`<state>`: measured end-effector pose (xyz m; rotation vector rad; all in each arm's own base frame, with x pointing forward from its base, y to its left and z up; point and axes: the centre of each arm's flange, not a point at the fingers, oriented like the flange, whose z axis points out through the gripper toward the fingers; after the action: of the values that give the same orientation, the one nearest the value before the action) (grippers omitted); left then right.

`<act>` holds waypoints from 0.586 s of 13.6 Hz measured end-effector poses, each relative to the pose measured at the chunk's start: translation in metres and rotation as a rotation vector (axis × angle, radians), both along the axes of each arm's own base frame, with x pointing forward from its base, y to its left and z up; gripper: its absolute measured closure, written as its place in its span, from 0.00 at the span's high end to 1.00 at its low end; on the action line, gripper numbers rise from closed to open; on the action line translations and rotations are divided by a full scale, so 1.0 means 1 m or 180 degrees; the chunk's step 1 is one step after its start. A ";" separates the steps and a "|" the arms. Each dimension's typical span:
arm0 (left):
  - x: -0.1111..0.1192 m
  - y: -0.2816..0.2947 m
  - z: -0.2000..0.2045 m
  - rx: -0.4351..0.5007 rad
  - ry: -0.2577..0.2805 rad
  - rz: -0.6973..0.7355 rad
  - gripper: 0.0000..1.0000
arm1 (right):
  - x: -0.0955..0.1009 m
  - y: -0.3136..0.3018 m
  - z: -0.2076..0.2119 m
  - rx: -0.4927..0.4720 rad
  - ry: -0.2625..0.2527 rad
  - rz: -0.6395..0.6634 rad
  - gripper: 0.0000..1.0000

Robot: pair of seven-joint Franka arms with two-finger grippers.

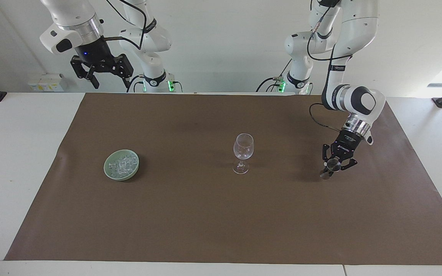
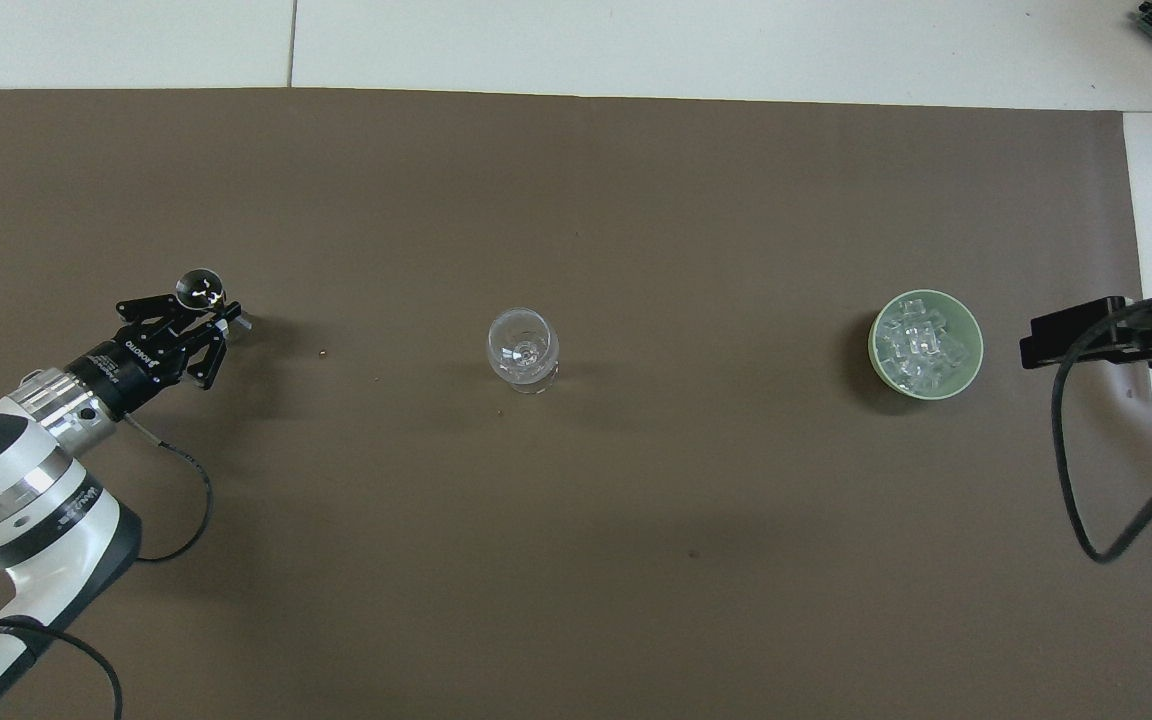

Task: Pour wine and add ice with both arms
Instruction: 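Carry the jigger with the left gripper to the wine glass rim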

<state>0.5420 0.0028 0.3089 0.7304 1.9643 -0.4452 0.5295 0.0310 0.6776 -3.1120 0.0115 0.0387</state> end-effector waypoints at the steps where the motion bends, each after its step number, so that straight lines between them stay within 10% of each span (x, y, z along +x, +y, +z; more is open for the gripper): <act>1: 0.002 -0.004 0.006 -0.0062 0.0027 0.0035 0.21 | 0.000 0.000 0.000 0.0000 0.0000 0.0000 1.00; 8: 0.002 -0.059 0.049 -0.0173 -0.0020 -0.0045 0.21 | 0.000 0.000 0.000 0.0000 0.0000 0.0000 1.00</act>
<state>0.5438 -0.0566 0.3577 0.7109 1.9346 -0.5022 0.5295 0.0310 0.6776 -3.1120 0.0115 0.0387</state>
